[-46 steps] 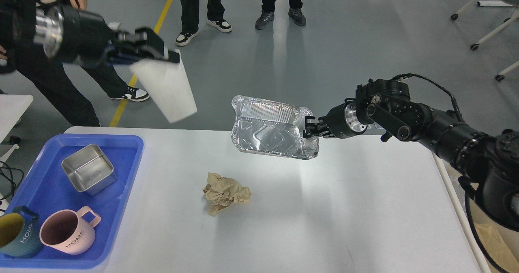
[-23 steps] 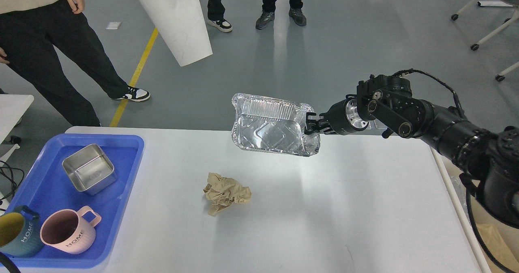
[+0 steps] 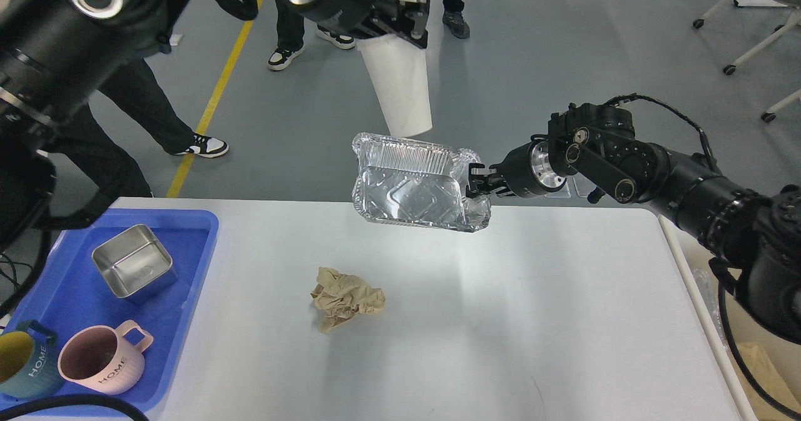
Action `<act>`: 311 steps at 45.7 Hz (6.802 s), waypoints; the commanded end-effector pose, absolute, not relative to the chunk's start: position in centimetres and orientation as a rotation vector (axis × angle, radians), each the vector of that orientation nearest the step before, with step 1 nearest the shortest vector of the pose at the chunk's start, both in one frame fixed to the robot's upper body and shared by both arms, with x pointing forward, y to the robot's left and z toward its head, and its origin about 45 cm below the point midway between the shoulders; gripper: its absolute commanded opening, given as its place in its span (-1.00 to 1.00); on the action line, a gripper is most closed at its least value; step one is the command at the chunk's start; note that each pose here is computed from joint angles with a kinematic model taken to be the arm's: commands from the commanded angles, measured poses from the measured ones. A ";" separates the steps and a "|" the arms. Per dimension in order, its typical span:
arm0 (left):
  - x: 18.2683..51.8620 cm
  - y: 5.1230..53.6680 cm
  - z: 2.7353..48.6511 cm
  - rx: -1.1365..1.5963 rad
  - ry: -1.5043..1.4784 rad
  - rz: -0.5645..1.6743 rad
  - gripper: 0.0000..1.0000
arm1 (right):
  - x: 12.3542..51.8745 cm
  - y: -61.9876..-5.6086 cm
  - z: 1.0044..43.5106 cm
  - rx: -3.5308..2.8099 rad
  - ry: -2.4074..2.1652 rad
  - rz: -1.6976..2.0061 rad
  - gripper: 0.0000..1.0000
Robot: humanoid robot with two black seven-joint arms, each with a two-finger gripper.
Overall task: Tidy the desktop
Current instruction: 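Lift the paper cup and lower it into the foil container held by the right gripper, then release the paper cup and withdraw the left gripper toward the bin, then reach the left gripper to the crumpled brown paper and grasp it, then lift the crumpled paper and drop it into the held foil container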
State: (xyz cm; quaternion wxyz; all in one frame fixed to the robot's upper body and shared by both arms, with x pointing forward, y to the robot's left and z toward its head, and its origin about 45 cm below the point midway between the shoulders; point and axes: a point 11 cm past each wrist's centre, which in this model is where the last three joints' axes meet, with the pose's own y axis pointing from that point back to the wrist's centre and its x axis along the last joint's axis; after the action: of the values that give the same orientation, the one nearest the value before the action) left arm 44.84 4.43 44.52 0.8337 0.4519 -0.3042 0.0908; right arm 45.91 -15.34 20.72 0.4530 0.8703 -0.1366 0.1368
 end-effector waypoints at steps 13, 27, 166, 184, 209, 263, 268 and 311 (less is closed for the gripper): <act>43.1 0.5 32.6 1.073 -0.676 0.037 -1.00 | 45.9 -15.4 20.8 2.150 -0.338 0.339 -1.00; 44.8 -0.8 29.6 1.047 -0.723 0.219 -1.00 | 45.9 -15.6 20.7 2.148 -0.337 0.335 -1.00; 29.1 39.3 38.6 0.910 -0.251 0.383 0.85 | 45.2 -15.2 19.9 2.161 -0.315 0.320 -1.00; 30.0 33.7 29.2 1.006 -0.241 0.147 0.84 | 45.3 -15.2 20.0 2.161 -0.317 0.325 -1.00; 34.9 18.4 12.7 1.197 -0.616 0.126 0.81 | 45.1 -15.0 20.0 2.166 -0.309 0.326 -1.00; 33.6 13.0 4.3 1.354 -0.792 -0.020 -0.35 | 45.0 -15.1 20.0 2.176 -0.312 0.329 -1.00; 33.7 13.2 4.2 1.365 -0.788 -0.025 -0.98 | 45.0 -15.1 20.0 2.175 -0.309 0.328 -1.00; 36.2 27.5 47.6 0.930 -0.894 0.410 -1.00 | 44.9 -15.2 19.7 2.172 -0.309 0.319 -1.00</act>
State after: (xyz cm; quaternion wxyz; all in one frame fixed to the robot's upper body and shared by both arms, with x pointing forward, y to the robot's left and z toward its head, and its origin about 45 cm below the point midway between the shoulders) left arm 36.18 26.50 37.45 0.7791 0.5077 -0.3547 0.0969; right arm 44.85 -15.27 19.63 0.4465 0.8768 -0.1246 0.1277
